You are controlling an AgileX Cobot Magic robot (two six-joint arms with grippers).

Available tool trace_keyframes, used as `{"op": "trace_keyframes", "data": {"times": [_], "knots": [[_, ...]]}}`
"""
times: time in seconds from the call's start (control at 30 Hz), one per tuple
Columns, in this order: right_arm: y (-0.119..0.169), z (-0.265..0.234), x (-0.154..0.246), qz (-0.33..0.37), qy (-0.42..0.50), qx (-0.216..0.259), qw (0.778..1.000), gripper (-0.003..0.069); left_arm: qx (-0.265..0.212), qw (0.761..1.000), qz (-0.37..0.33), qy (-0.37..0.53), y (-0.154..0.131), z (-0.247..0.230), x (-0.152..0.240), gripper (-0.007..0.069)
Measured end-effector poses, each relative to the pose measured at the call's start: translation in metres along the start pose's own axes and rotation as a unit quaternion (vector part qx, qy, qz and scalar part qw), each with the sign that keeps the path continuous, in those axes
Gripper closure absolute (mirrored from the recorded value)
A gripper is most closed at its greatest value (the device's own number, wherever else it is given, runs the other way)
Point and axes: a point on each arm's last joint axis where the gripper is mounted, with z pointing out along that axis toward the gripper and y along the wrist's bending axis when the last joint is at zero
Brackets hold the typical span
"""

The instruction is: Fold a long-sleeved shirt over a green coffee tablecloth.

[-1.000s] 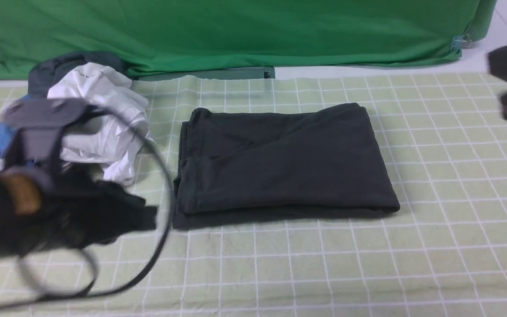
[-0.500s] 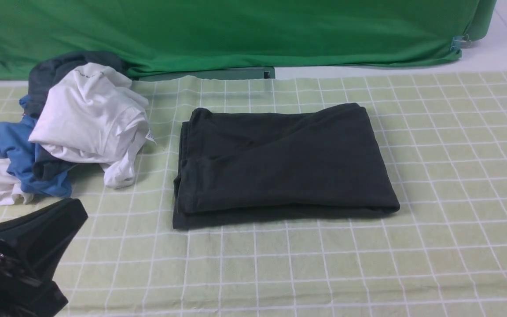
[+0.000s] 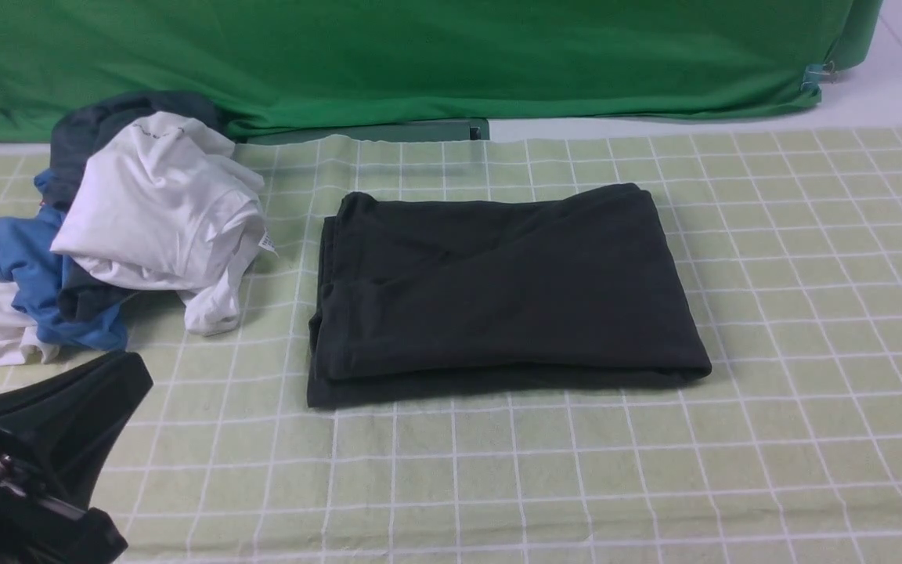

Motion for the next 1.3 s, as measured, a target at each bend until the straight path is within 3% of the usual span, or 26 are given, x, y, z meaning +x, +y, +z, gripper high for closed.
{"op": "trace_keyframes", "data": {"times": [0.57,0.8,0.93,1.3], "knots": [[0.0,0.0,0.001,0.0,0.007,-0.001,1.0,0.0616,-0.001,1.0,0.014,0.0,0.0,0.0,0.0,0.0613],[0.0,0.0,0.001,0.0,0.007,-0.001,1.0,0.0601,-0.006,0.996,0.085,-0.003,0.001,0.0,-0.001,0.0613],[0.0,0.0,0.001,0.0,0.007,-0.001,1.0,0.0583,-0.046,0.991,0.121,-0.03,0.009,-0.006,0.004,0.0613],[0.0,0.0,0.002,0.0,0.008,-0.001,1.0,0.0552,-0.187,0.972,0.11,-0.085,0.034,-0.033,0.058,0.0613]]}}
